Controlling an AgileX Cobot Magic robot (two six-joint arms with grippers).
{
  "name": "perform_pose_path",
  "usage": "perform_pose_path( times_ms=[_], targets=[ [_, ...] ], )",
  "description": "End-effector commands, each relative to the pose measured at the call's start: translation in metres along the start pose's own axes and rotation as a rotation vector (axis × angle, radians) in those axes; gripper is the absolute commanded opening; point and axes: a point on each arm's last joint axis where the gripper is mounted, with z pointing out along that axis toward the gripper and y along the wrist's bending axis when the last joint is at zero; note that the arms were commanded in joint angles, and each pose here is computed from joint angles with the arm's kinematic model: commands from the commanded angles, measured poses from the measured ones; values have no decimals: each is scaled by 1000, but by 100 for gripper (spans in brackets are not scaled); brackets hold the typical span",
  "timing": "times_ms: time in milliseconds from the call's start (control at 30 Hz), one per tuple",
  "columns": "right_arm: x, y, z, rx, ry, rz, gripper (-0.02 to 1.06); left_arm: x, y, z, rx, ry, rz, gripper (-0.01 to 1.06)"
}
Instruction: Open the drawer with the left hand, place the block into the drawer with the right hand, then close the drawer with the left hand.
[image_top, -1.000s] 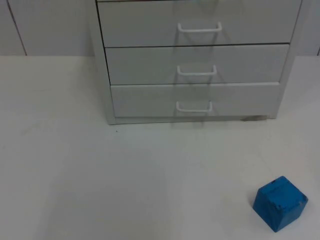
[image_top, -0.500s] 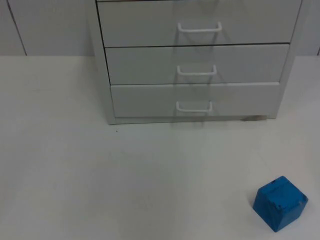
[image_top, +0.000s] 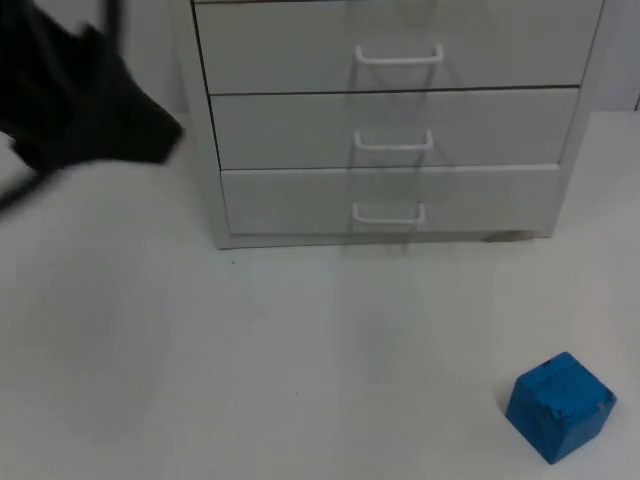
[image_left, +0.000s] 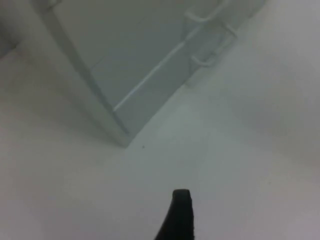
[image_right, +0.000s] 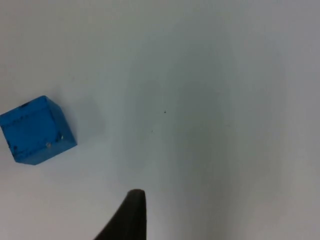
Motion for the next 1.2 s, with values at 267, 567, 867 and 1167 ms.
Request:
perform_pose_path(
  times_ms=[267,567,867,1167],
  targets=[
    [-3,-2,-1,20,-20,-19,105,-25,-47,89,12,107,347,72],
    [-3,-3,-1,30,-20,-7,105,-42,-67,156,25,184,509,70],
    [-4,-5,-1,47,-29,-22,105,-46,-71,220,-1,217,663,68],
    [-5,-5,-1,47,-46,-20,105,-36,-72,254,-55,229,775,68]
  ],
)
